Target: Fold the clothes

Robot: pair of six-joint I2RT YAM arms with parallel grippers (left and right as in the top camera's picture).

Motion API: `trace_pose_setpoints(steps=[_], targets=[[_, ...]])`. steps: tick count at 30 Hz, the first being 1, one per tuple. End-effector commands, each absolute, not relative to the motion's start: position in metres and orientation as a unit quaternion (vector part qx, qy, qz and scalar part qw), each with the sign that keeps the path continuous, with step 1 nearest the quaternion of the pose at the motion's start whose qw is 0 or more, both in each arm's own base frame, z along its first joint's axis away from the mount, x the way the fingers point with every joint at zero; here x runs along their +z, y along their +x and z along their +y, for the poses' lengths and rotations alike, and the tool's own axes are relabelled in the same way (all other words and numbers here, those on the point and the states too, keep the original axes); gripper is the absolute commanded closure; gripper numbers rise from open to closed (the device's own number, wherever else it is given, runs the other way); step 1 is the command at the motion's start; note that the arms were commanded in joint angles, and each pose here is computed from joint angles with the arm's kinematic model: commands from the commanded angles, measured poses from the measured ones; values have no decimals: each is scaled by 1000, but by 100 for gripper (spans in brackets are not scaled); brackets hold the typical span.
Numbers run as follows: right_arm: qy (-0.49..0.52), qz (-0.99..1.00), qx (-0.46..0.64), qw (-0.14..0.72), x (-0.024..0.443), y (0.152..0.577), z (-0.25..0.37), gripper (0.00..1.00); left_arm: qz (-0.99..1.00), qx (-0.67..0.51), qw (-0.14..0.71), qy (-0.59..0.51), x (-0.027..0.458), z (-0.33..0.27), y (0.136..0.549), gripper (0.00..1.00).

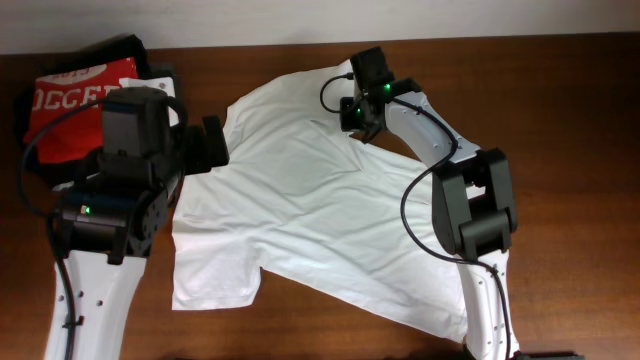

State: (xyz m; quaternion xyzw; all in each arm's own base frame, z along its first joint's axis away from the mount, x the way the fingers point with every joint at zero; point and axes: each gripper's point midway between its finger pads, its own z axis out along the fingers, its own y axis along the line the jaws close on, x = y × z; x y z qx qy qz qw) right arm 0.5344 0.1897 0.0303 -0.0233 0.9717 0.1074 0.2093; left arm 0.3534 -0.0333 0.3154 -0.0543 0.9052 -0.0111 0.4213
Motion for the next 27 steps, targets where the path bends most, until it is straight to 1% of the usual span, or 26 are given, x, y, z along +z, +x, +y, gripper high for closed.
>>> trace_pose_setpoints(steps=[1,4,7,8,10,13,16,17,19,20,21,23,24,25,26,27], targets=[[-17,979,84,185,0,528,185,96,905,-15,422,-55,316,-34,353,1],[-14,982,71,175,-28,529,180,96,905,-15,422,-55,316,-34,353,1],[0,979,29,200,-42,543,162,96,905,-15,422,-55,316,-34,353,1],[6,978,31,207,-47,549,158,96,905,-15,422,-55,316,-34,353,1],[18,970,39,240,-50,569,149,96,905,-15,422,-55,316,-34,353,1],[12,946,56,319,-47,606,154,96,905,-15,422,-55,316,-34,353,1],[16,923,72,377,-25,630,158,96,905,-15,422,-55,316,-34,353,1],[13,921,74,383,-19,634,158,96,905,-15,422,-55,316,-34,353,1],[-31,915,78,395,8,646,165,96,905,-15,422,-55,316,-34,353,1],[-39,910,74,405,35,657,163,95,905,-15,422,-55,316,-34,354,1],[-36,905,76,417,72,667,160,94,905,-15,422,-55,316,-34,353,1],[-33,896,97,432,154,671,148,83,905,-15,422,-55,316,-34,353,1],[-26,899,97,427,188,661,134,61,905,-15,422,-55,316,-34,353,1],[-19,903,93,419,203,653,122,23,905,-15,422,-55,316,-34,353,1],[-4,918,82,388,221,627,97,2,905,-15,422,-55,316,-34,353,1],[9,930,73,361,228,606,78,2,905,-15,422,-55,316,-34,353,1]])
